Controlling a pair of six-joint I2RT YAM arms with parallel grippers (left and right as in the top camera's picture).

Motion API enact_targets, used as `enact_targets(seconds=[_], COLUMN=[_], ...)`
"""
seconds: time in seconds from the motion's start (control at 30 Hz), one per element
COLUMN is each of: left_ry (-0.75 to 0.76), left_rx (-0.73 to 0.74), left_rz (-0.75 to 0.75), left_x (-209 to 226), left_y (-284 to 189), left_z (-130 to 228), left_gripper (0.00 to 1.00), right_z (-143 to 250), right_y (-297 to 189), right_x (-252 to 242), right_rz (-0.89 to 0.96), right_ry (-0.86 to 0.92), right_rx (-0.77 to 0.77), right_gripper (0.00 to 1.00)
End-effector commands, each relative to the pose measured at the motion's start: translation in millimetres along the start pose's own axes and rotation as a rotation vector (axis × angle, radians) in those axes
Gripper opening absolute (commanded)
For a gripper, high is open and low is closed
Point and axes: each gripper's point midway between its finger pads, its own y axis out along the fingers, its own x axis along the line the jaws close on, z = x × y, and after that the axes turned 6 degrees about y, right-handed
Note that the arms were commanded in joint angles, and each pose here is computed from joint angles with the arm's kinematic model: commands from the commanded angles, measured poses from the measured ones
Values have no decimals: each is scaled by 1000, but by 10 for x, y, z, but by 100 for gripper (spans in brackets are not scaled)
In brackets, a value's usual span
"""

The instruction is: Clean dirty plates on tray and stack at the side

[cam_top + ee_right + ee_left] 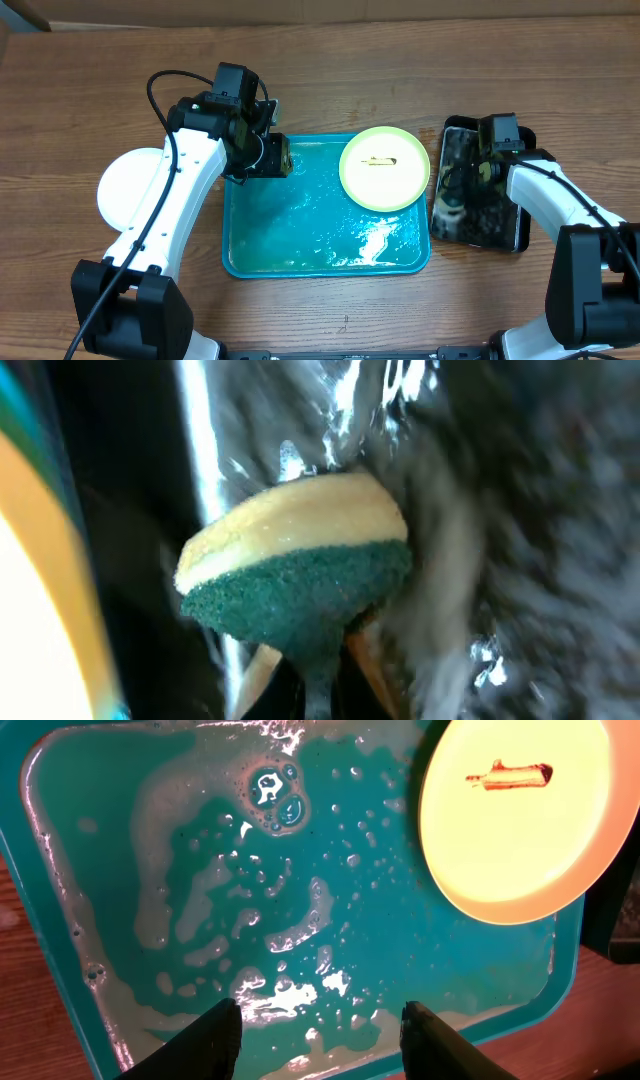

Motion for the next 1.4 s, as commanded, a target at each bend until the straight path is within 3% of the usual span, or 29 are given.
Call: enact_targets(seconds=[0.0,0.1,0.27,0.5,0.8,1.0,1.17,1.37], left_ry=[24,24,24,24,24,24,23,23], left_rx=[-19,-19,-20,-19,-19,-19,-17,-16], left_rz=[0,0,0,0,0,0,0,-1], left_x=[-19,-19,-19,-20,-20,-19,-19,-18], left_y=[-58,-58,-58,-58,-58,-58,-58,-58], left_z=[-44,-43,-45,-44,-42,-44,-38,-36], left_gripper=[53,53,53,53,54,54,54,54], right_z=[116,239,106,-91,365,667,551,485], right_y=[-37,-97,-199,-273,-146,-204,-312,-408], right_x=[-225,-498,-712,-191,-20,-158,-542,-808], right_rz=[125,273,406,180,154,231,435,536], right_ry=[60,129,198,95,-46,-56,49,166], right_rx=[28,50,-41,-18,120,231,150,106], right_gripper=[4,4,4,4,4,4,4,4])
